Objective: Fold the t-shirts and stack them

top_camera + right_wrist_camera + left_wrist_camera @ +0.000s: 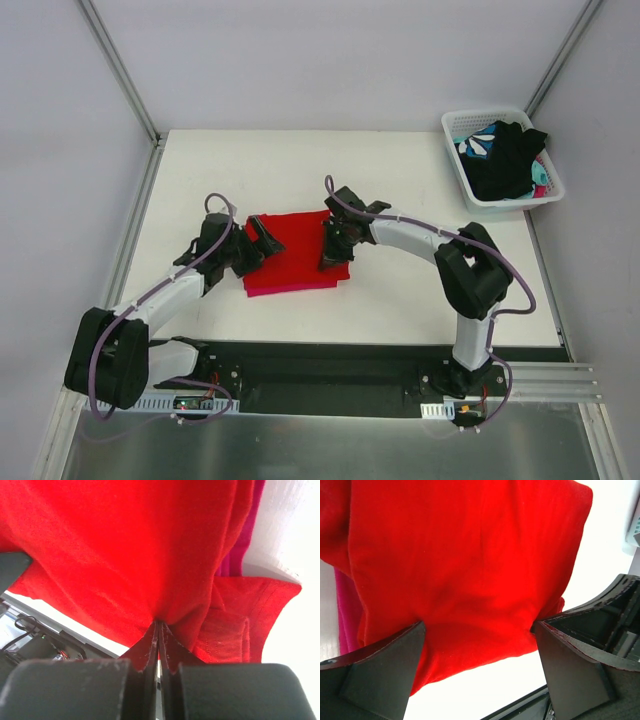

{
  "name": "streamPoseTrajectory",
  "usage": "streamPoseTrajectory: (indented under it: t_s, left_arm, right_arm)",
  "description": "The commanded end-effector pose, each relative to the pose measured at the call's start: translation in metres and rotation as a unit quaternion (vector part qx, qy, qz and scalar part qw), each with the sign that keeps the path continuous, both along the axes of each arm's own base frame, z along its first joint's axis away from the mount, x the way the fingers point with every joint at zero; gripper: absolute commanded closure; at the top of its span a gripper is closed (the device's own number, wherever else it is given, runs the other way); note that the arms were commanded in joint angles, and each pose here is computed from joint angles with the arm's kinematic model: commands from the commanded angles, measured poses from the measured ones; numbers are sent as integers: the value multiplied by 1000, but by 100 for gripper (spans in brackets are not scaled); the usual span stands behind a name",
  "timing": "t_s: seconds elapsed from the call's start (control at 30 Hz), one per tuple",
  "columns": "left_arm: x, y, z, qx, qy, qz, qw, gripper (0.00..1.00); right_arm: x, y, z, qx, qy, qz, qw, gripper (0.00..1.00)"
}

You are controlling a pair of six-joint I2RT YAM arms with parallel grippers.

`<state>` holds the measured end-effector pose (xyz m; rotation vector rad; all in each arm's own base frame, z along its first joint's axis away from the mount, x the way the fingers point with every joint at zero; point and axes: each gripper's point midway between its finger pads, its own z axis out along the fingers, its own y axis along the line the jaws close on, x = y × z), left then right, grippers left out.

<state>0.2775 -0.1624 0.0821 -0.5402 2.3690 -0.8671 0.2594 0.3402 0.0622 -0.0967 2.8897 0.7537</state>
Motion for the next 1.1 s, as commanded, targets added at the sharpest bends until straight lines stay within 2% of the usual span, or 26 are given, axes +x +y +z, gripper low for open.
streamPoseTrajectory:
  t_s: [0.0, 0.33, 0.4, 0.43, 0.47, 0.53, 0.6, 0.63, 0.7, 0.73, 0.8, 0.83, 1.0, 1.07]
  left_arm:
    - [-8, 5, -2, 10, -5, 7, 1000, 8]
    - [-13, 16, 3, 43, -7, 11, 999, 9]
    - [-6, 6, 29, 47, -37, -2, 998, 10]
    - [-5, 7, 32, 75, -42, -4, 996, 10]
    - [6, -2, 61, 78, -74, -8, 994, 10]
    - [5, -22, 71, 102, -80, -34, 991, 10]
    - [11, -35, 84, 103, -88, -42, 990, 10]
    - [13, -38, 87, 102, -88, -38, 990, 10]
    - [15, -52, 90, 100, -89, -47, 990, 10]
    - [16, -58, 90, 101, -88, -52, 990, 10]
    - [21, -70, 89, 107, -85, -55, 989, 11]
    - [16, -83, 89, 108, -86, -67, 988, 11]
    - [20, -133, 69, 138, -68, -75, 985, 13]
    - [17, -160, 56, 172, -52, -90, 980, 14]
  right_arm:
    - [-6, -3, -9, -7, 7, -1, 1000, 99]
    - [-9, -13, -7, -22, 2, 0, 1000, 99]
    - [-8, -18, 8, -26, -12, -2, 1000, 99]
    - [-8, -22, 14, -32, -21, 0, 999, 99]
    - [0, -27, 24, -45, -45, -8, 998, 99]
    - [2, -50, 46, -75, -68, -24, 995, 99]
    - [9, -78, 75, -107, -111, -50, 987, 94]
    - [17, -98, 86, -130, -135, -75, 979, 84]
    - [13, -129, 98, -164, -146, -98, 971, 77]
    - [18, -154, 116, -176, -173, -131, 960, 66]
    - [10, -187, 125, -212, -181, -151, 948, 62]
    - [11, -212, 139, -228, -201, -184, 935, 53]
    - [-15, -285, 159, -281, -216, -246, 902, 52]
    - [-24, -310, 168, -296, -223, -274, 887, 52]
